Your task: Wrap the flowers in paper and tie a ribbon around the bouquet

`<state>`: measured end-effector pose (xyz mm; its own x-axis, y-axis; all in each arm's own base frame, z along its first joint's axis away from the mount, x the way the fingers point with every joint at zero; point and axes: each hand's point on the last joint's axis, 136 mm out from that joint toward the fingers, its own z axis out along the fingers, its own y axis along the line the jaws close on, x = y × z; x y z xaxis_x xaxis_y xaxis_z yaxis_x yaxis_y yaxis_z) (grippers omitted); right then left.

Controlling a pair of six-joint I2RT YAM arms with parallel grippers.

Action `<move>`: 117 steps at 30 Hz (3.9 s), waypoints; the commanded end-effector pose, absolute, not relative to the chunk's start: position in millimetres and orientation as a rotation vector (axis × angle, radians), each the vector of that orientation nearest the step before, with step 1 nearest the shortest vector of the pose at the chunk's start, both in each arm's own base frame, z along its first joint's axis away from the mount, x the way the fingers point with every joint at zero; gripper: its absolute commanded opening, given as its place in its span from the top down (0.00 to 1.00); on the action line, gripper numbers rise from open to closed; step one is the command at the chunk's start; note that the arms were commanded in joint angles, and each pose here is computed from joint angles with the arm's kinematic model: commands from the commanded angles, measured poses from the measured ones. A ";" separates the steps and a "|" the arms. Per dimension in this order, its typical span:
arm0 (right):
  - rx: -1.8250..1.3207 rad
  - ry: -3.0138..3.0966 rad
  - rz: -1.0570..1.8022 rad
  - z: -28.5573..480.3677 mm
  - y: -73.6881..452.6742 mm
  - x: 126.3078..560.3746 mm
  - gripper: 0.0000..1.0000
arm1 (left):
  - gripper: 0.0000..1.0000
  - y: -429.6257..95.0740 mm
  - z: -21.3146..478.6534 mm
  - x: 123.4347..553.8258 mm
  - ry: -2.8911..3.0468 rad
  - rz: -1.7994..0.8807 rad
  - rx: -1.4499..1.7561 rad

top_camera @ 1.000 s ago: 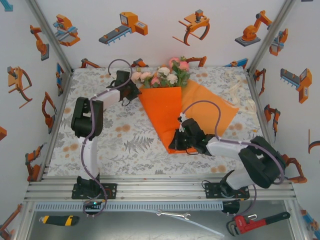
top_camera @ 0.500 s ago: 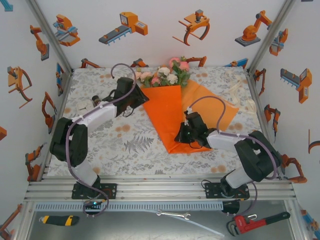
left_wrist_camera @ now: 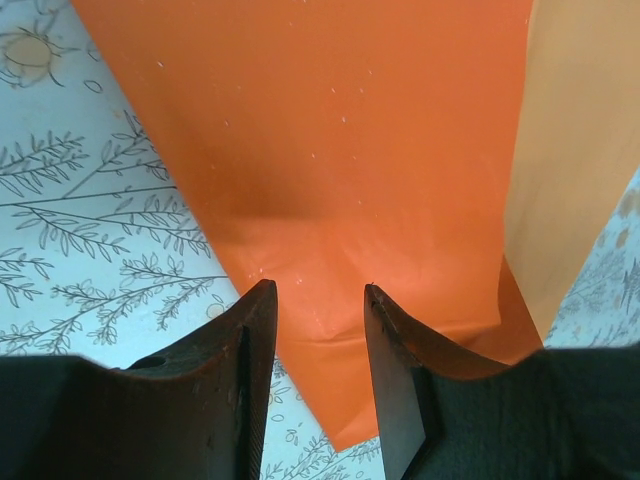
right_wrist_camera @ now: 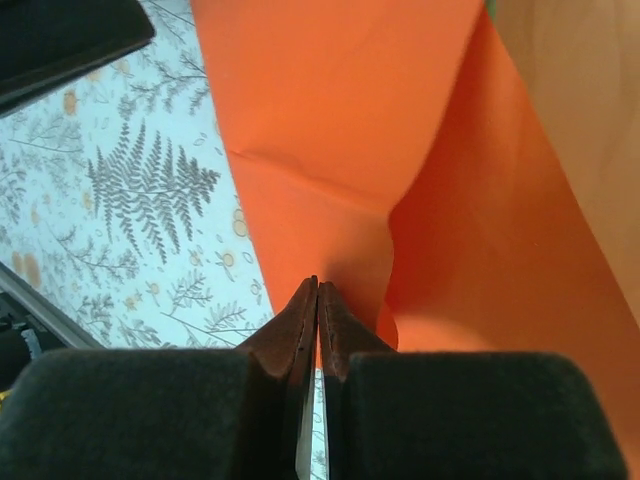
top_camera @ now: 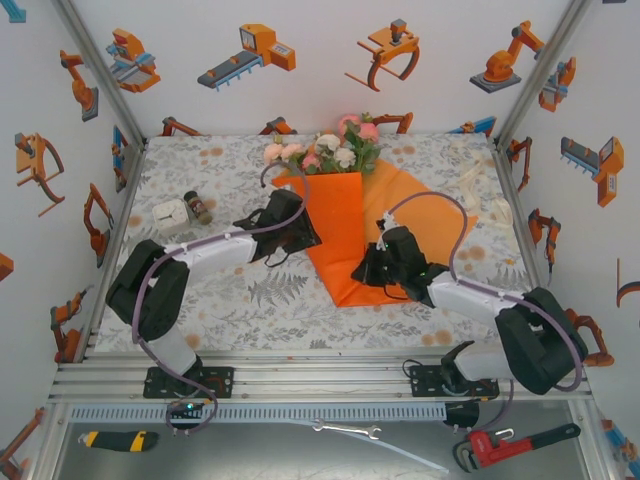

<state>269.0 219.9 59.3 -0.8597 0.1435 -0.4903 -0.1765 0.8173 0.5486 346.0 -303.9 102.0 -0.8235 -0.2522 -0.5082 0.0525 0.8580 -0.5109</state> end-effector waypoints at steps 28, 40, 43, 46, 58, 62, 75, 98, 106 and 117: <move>0.644 2.436 0.408 90.9 29.1 240.6 0.02 | 0.58 -408.3 91.5 284.2 2.507 -0.710 0.153; 0.632 2.549 0.544 45.9 50.3 239.6 0.01 | 0.58 -409.5 67.6 284.4 2.537 -0.659 0.143; 0.650 2.506 0.685 48.2 65.0 245.6 0.02 | 0.58 -407.6 63.8 283.5 2.543 -0.648 0.139; 0.692 2.398 0.892 59.8 83.2 255.6 0.03 | 0.58 -406.0 61.5 283.2 2.545 -0.641 0.138; 0.707 2.141 1.121 107.4 98.8 254.0 0.03 | 0.58 -413.7 61.0 284.2 2.545 -0.670 0.144; 0.726 2.279 1.000 84.6 93.5 233.7 0.08 | 0.58 -412.2 55.5 282.6 2.558 -0.667 0.133; 0.843 2.378 0.801 45.9 76.7 194.0 0.08 | 0.58 -410.3 47.4 280.6 2.570 -0.666 0.122; 0.354 2.221 0.723 54.8 115.1 228.6 0.46 | 0.58 -409.7 46.8 280.1 2.579 -0.647 0.132; 0.554 2.158 0.831 61.2 115.8 235.9 0.21 | 0.58 -412.6 46.5 281.0 2.581 -0.654 0.134; 0.811 2.300 0.358 27.1 52.6 219.0 0.11 | 0.58 -407.8 47.3 280.9 2.572 -0.641 0.133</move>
<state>240.7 86.1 62.7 -0.5711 0.6515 -0.4995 0.2932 0.7302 0.6171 283.6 -412.3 56.2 -0.8720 -0.0328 -0.4883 0.2146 0.8711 -0.4418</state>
